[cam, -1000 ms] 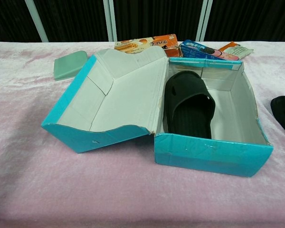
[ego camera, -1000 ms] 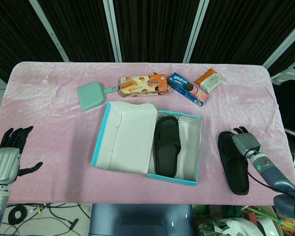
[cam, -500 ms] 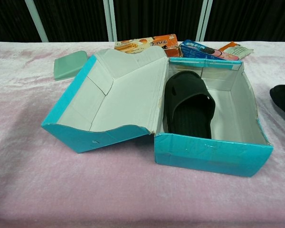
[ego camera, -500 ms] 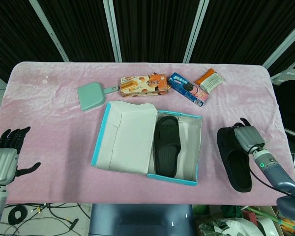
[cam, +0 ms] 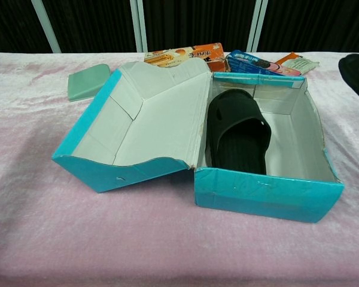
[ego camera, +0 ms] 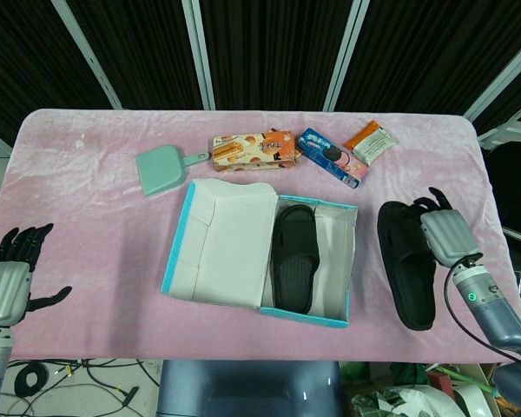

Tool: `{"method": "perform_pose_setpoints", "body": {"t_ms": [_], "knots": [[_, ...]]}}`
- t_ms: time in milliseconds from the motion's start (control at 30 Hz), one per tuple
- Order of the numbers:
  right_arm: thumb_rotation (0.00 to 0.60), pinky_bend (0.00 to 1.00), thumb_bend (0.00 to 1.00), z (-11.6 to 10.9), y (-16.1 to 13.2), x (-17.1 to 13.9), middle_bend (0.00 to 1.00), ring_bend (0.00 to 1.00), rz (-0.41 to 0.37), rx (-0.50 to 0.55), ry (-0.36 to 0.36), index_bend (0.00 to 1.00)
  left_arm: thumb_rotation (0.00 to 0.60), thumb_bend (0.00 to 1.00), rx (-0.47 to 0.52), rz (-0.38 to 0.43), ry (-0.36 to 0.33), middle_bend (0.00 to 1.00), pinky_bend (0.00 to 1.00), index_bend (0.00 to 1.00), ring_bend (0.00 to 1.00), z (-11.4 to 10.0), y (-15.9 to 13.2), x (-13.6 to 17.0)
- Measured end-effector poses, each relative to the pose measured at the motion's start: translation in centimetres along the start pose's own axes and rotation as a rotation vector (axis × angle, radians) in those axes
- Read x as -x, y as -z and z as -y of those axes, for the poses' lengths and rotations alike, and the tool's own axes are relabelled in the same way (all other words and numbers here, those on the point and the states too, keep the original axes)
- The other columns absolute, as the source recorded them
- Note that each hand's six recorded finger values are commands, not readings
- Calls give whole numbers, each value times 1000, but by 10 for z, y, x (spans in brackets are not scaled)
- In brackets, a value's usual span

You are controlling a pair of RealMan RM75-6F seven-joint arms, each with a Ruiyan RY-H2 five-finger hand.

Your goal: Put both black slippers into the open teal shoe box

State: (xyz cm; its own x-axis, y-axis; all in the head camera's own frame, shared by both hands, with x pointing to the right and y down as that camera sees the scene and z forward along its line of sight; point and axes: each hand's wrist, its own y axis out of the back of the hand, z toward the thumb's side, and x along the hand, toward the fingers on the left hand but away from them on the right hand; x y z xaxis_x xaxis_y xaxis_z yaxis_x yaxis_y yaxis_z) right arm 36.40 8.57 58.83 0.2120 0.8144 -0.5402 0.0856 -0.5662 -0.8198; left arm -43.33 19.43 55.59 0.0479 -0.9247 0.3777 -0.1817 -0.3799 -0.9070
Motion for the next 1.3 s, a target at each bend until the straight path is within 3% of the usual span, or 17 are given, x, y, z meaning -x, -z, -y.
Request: {"method": "perform_pose_setpoints", "body": {"t_ms": [200, 633, 933, 1300], "knots": [[600, 29, 466, -12, -23, -2, 474, 208, -27, 157, 45, 532, 600, 0, -5, 1, 1, 114, 0, 0, 63, 0, 1, -1], [600, 28, 486, 9, -79, 14, 484, 213, -81, 591, -23, 560, 600, 0, -22, 6, -4, 114, 0, 0, 63, -8, 1, -3], [600, 29, 487, 19, -110, 37, 480, 213, -128, 691, 44, 561, 600, 0, -40, 17, -11, 113, 0, 0, 63, -16, -4, -5], [600, 29, 489, 33, -103, 57, 466, 196, -113, 713, 190, 561, 600, 0, -43, 12, -6, 113, 0, 0, 63, -16, -4, -5]]}}
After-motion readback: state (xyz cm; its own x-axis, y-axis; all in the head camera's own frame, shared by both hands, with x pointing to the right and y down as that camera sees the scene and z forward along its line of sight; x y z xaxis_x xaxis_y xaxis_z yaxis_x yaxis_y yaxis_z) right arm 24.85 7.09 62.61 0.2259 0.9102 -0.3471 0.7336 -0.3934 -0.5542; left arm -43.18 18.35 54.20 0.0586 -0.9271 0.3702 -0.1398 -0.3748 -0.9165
